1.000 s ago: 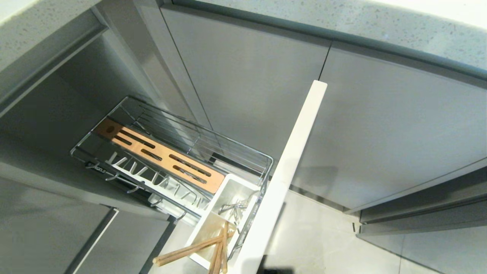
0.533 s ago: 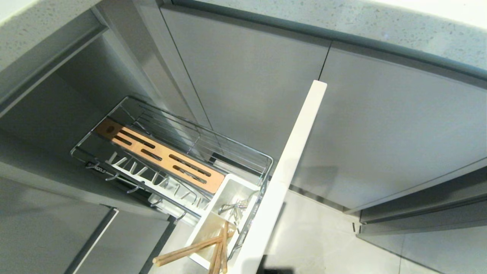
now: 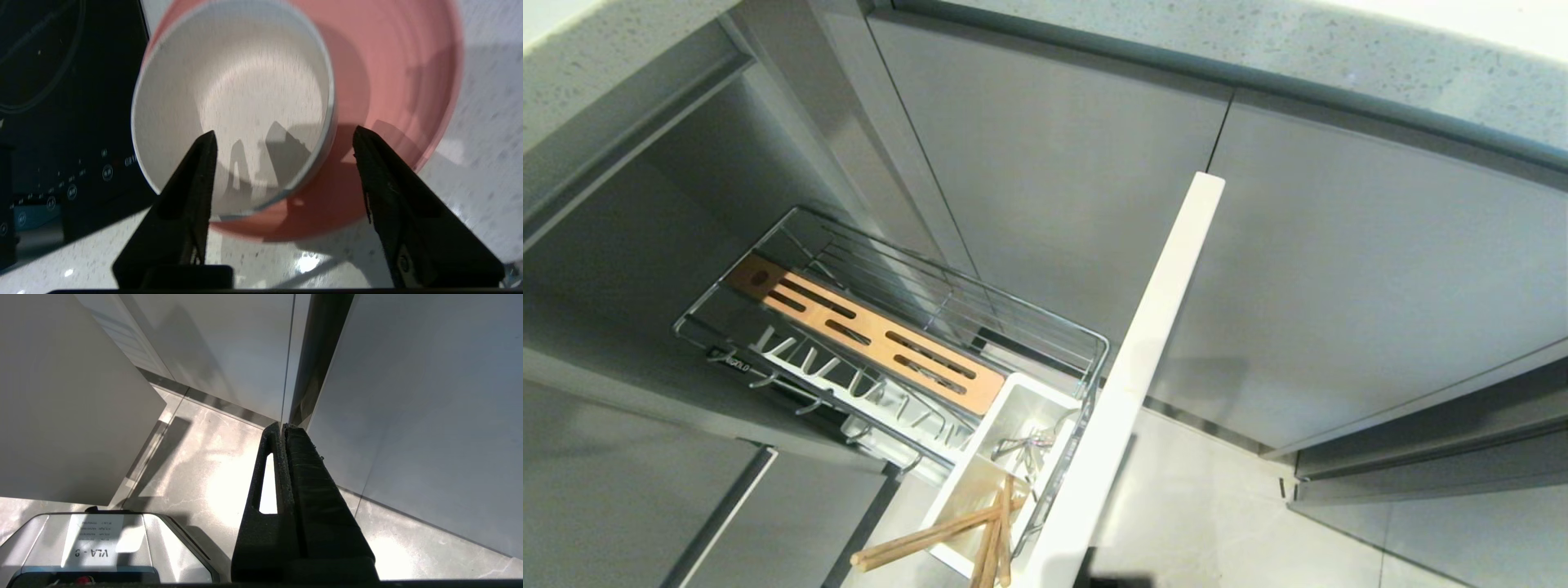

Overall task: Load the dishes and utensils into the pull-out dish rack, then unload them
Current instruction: Take the chopsticks out of the cupboard

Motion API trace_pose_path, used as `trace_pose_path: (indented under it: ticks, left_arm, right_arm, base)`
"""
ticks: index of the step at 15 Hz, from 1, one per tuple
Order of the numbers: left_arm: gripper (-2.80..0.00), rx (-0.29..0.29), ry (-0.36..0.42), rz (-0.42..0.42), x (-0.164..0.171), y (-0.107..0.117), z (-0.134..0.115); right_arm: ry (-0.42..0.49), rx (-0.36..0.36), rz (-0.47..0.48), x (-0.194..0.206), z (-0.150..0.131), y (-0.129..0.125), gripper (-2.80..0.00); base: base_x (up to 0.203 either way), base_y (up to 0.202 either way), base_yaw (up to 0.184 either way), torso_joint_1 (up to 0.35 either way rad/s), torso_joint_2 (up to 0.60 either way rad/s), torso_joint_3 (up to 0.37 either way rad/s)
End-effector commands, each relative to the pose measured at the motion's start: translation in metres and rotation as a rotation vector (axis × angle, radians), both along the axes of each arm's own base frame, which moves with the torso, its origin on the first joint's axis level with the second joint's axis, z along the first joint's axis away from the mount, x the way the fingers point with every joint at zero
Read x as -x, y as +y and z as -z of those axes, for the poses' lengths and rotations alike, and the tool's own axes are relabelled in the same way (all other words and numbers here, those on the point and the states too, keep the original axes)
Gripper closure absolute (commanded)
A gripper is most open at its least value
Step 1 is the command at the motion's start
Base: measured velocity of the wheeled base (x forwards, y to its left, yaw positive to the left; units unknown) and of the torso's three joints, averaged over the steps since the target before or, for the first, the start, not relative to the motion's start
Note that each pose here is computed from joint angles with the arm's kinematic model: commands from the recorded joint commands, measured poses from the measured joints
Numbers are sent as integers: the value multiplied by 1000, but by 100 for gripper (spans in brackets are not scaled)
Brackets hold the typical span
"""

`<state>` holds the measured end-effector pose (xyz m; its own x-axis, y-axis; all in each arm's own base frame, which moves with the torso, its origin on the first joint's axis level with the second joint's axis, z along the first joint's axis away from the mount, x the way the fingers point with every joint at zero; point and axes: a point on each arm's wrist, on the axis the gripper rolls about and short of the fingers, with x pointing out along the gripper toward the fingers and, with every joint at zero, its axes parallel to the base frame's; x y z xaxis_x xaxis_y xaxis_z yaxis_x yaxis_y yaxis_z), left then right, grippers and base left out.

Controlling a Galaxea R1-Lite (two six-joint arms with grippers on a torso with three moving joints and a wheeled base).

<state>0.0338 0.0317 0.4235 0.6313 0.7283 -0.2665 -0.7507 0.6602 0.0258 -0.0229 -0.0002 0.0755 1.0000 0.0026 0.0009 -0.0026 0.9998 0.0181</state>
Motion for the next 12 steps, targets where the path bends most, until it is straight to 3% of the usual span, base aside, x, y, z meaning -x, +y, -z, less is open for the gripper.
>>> trace_pose_path:
  ticks: [1,2,4,8,9,12]
  left_arm:
    - [-280,-30,-81,-7,0,0,-7]
    - [-280,-53,-163,-8,1,-1,-14]
    - [-280,-91,-403,22,7,-7,-33]
    - [-280,44,-992,285,35,-28,-62]
    - [0,97,-1085,359,41,-31,-61]
    - [0,261,-1222,526,51,-32,-53]
  right_arm:
    - [2,0,0,0,0,0,0]
    - [2,0,0,0,0,0,0]
    - [2,0,0,0,0,0,0]
    - [2,0,0,0,0,0,0]
    - [2,0,0,0,0,0,0]
    - [2,0,0,0,0,0,0]
  base:
    - [0,0,0,0,0,0]
    - [0,0,0,0,0,0]
    - [0,0,0,0,0,0]
    - [0,0,0,0,0,0]
    - [0,0,0,0,0,0]
    - [0,0,0,0,0,0]
